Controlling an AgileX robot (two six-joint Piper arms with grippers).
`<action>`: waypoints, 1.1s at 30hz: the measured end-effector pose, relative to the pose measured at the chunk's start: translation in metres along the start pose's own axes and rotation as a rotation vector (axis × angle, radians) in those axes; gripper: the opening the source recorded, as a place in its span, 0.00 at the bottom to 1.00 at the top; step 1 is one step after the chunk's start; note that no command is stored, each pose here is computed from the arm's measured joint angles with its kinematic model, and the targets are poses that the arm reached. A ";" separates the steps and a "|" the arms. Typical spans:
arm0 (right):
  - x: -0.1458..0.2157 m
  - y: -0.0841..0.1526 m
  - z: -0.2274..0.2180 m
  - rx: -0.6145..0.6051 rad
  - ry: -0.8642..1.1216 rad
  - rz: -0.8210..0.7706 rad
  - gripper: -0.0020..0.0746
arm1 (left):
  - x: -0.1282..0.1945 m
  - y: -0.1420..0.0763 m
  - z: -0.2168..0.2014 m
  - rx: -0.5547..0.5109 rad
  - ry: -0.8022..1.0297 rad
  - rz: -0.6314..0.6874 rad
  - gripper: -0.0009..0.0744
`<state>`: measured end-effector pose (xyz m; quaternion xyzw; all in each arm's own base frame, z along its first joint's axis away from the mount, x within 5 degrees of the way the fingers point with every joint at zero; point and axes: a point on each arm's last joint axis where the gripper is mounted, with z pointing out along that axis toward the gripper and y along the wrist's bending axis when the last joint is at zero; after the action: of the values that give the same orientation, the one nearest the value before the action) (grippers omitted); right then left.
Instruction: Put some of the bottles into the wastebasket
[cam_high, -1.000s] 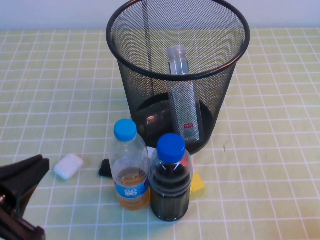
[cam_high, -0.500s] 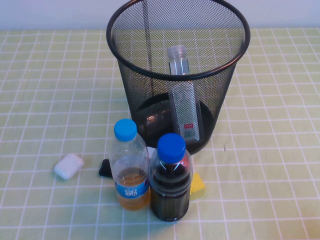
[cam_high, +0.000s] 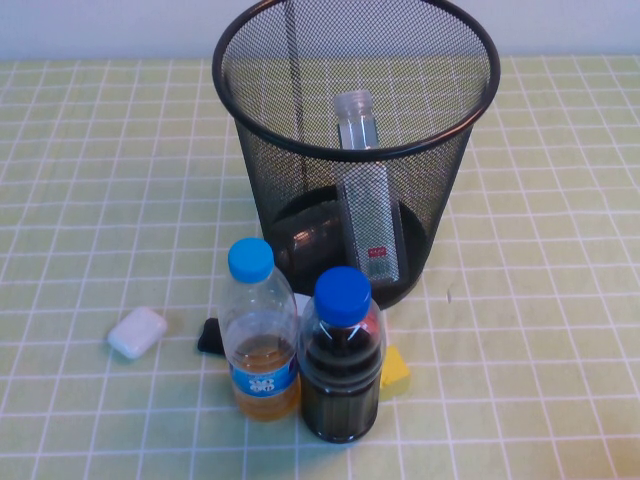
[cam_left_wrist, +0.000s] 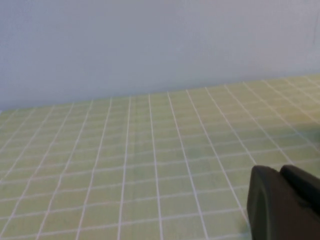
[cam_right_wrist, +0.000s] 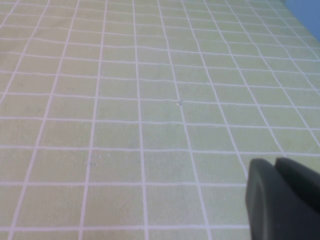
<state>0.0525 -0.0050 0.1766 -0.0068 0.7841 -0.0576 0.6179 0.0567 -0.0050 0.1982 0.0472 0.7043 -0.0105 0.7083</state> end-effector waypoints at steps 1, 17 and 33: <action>0.000 0.000 0.000 0.000 0.000 0.000 0.02 | 0.002 0.000 0.000 0.002 0.020 0.000 0.01; 0.000 0.000 0.000 0.000 0.000 0.000 0.02 | 0.025 -0.005 -0.004 0.051 0.281 -0.004 0.01; 0.000 0.000 0.000 0.000 0.000 0.000 0.02 | 0.025 -0.005 -0.004 0.051 0.281 -0.007 0.01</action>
<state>0.0525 -0.0050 0.1766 -0.0068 0.7841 -0.0576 0.6179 0.0528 -0.0081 0.1727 0.0637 0.7963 -0.0241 0.6011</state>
